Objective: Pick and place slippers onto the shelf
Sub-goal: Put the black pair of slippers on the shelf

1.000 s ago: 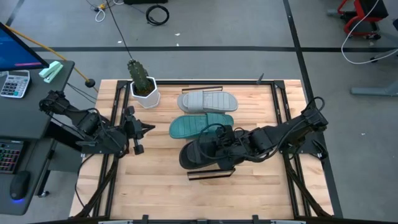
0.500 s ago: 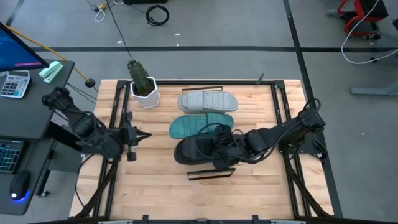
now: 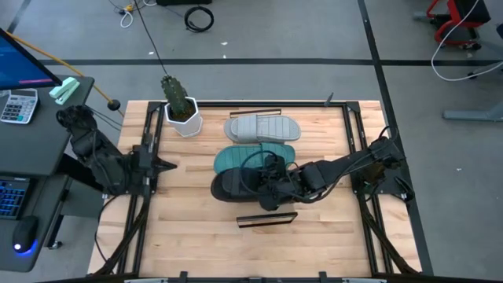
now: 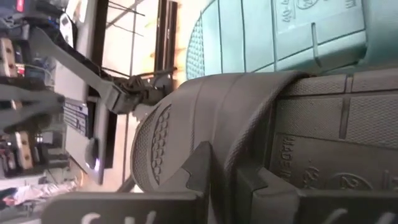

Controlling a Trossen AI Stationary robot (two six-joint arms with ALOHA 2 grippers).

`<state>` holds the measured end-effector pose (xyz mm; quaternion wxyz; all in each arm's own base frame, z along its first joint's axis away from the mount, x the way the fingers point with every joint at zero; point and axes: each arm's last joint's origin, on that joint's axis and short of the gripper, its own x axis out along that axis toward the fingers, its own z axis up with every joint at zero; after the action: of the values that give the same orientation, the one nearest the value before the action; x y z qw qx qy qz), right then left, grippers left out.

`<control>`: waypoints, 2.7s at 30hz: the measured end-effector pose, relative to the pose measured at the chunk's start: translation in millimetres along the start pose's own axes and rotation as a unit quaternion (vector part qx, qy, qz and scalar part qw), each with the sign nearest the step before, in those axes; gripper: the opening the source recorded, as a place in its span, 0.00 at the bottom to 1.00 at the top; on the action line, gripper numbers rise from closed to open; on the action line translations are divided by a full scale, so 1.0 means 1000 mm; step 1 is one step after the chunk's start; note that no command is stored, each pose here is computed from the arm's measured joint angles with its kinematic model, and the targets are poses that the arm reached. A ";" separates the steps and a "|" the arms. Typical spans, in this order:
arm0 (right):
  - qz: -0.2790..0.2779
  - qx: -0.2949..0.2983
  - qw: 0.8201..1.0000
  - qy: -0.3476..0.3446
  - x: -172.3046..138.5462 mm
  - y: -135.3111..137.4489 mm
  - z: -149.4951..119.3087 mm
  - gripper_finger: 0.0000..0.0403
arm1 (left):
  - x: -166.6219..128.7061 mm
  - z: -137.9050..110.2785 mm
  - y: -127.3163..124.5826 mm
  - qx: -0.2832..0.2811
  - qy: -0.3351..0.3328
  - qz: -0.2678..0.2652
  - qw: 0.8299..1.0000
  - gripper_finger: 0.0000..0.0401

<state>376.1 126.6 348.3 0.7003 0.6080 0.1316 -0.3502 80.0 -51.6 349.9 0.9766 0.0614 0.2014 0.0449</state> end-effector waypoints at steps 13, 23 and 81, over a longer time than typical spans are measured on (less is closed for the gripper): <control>-0.014 -0.008 0.999 0.028 -0.001 -0.002 -0.002 0.08 | -0.006 -0.001 0.008 -0.004 -0.012 -0.003 1.000 0.02; -0.034 -0.019 0.998 0.044 -0.002 -0.006 -0.004 0.08 | -0.006 -0.001 0.008 -0.004 -0.013 -0.001 1.000 0.05; -0.075 -0.027 0.995 0.063 0.006 -0.022 -0.008 0.10 | -0.006 -0.001 0.008 -0.005 -0.014 0.002 1.000 0.04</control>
<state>368.3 132.0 325.9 0.6785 0.5979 0.2304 -0.3591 73.3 -44.4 352.6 0.9795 0.0574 0.1876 0.0468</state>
